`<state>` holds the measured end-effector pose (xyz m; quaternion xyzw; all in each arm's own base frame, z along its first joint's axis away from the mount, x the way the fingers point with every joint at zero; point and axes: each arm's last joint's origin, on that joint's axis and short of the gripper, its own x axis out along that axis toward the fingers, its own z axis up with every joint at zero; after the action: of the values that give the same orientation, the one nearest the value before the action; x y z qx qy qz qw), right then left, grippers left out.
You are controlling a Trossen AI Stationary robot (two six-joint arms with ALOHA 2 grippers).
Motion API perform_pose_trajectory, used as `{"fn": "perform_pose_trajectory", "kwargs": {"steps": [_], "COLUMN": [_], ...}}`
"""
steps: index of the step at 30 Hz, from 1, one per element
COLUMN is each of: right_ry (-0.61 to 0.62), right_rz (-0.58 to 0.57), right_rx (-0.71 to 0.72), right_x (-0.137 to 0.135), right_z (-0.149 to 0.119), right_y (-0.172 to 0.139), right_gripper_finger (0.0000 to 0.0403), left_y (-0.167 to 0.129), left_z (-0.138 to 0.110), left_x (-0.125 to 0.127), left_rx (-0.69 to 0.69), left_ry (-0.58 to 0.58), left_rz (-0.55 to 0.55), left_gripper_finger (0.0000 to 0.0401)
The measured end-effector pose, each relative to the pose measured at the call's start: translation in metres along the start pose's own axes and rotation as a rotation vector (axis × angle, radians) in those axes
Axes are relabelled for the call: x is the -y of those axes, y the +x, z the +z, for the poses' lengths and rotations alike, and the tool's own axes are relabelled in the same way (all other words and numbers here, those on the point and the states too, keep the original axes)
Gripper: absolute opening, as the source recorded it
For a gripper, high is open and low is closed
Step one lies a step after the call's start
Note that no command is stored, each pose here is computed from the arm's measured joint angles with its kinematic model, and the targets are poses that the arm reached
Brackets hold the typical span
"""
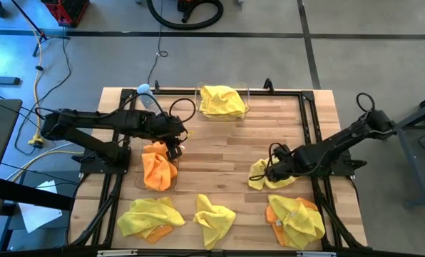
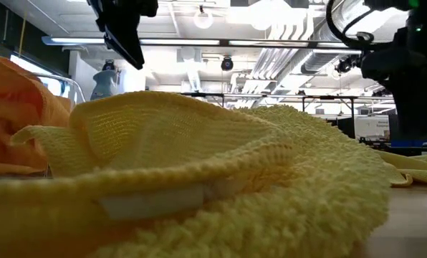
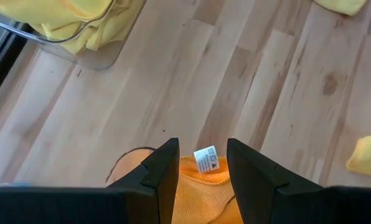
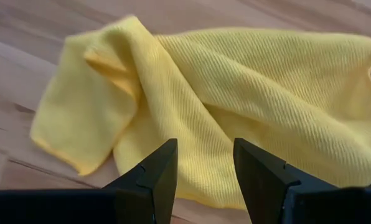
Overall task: Sort microfiber towel by color & place in baskets
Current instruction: Put the yellow microfiber towel into the top transparent bin
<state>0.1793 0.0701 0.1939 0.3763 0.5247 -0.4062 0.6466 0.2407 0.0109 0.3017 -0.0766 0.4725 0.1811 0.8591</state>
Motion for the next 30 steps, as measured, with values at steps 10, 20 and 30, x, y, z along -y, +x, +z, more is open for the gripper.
{"fn": "perform_pose_trajectory", "kwargs": {"steps": [10, 20, 30], "right_ry": [-0.006, -0.041, -0.149], "right_rz": [-0.012, -0.089, -0.019], "right_rx": [-0.013, 0.095, 0.006], "right_x": [-0.003, -0.008, -0.017], "right_z": [-0.002, 0.002, 0.002], "right_y": [0.004, 0.017, 0.07], "right_gripper_finger": [0.0151, 0.0151, 0.0151], "left_y": [0.0, 0.0, 0.0], "left_z": [0.0, 0.0, 0.0], "left_x": [-0.002, -0.002, -0.002], "left_rx": [-0.005, -0.005, -0.005], "left_ry": [-0.007, 0.011, -0.016], "left_rz": [-0.008, -0.007, -0.008], "left_gripper_finger": [0.0121, 0.0121, 0.0121]}}
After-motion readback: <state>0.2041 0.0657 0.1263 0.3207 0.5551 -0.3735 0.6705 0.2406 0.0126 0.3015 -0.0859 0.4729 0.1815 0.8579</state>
